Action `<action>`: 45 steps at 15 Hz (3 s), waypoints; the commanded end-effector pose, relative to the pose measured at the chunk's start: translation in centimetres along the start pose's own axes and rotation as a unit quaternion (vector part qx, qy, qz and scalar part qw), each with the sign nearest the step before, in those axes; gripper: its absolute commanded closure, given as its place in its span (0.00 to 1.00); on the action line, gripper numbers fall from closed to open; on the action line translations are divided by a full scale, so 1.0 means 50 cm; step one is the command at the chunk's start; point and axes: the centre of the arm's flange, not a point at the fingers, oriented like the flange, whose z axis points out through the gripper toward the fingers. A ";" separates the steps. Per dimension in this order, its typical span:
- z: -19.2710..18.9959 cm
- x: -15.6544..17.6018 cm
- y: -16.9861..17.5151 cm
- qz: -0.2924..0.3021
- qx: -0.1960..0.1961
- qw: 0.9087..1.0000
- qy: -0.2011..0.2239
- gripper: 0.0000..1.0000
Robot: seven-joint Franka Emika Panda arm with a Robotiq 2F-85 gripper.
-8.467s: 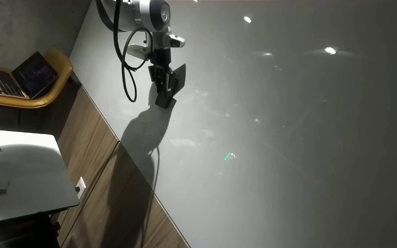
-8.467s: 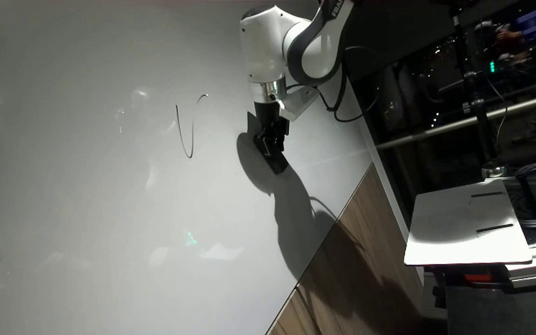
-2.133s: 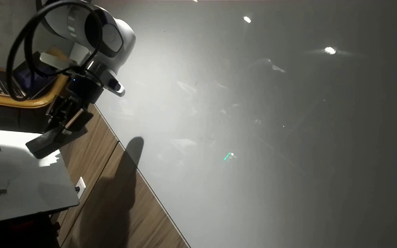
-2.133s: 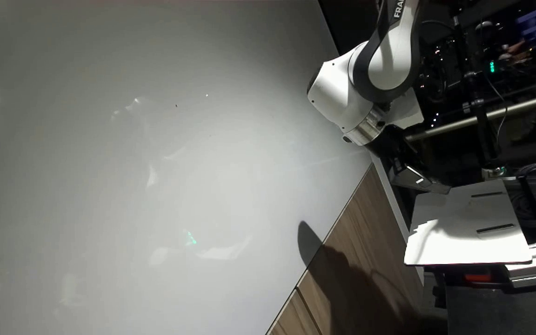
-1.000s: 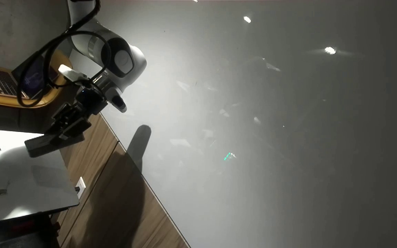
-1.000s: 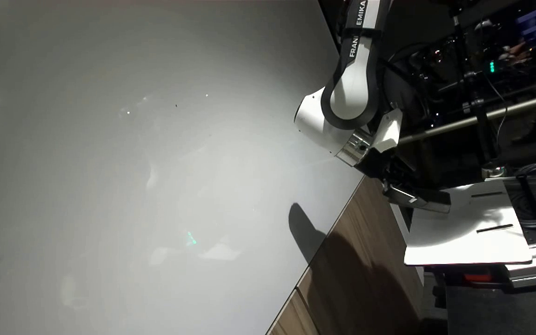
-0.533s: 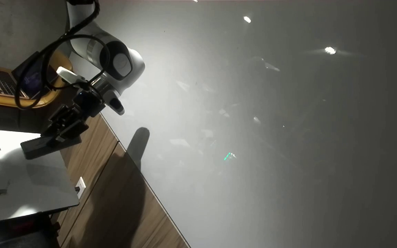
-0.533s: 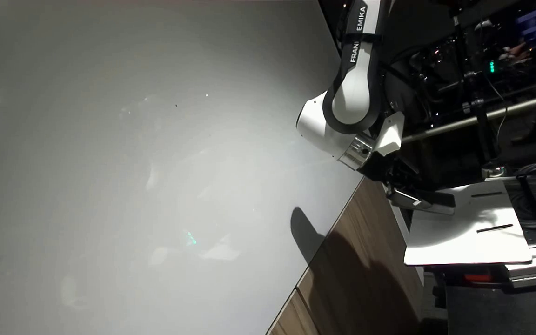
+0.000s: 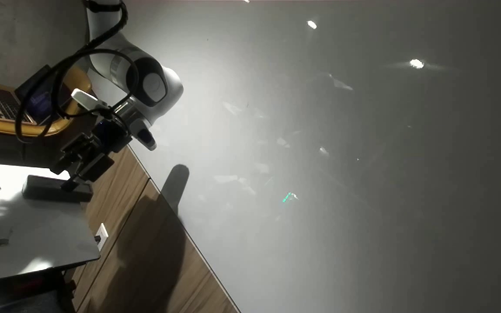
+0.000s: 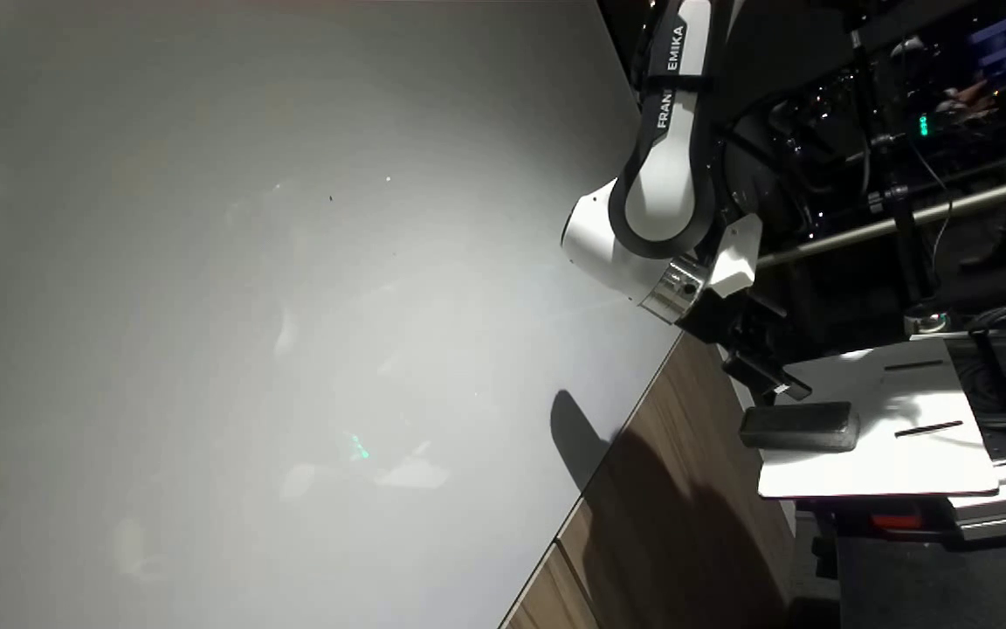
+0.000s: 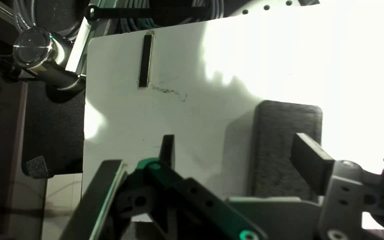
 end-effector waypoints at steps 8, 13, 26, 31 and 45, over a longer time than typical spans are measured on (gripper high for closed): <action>-0.049 -0.017 -0.007 -0.003 0.045 0.999 0.028 0.00; -0.141 -0.096 -0.026 -0.014 0.045 0.984 0.174 0.00; -0.005 -0.157 -0.073 -0.049 0.017 0.955 0.290 0.00; 0.000 -0.124 -0.100 -0.030 0.028 0.955 0.292 0.00; 0.081 -0.067 -0.080 0.000 0.035 0.972 0.232 0.00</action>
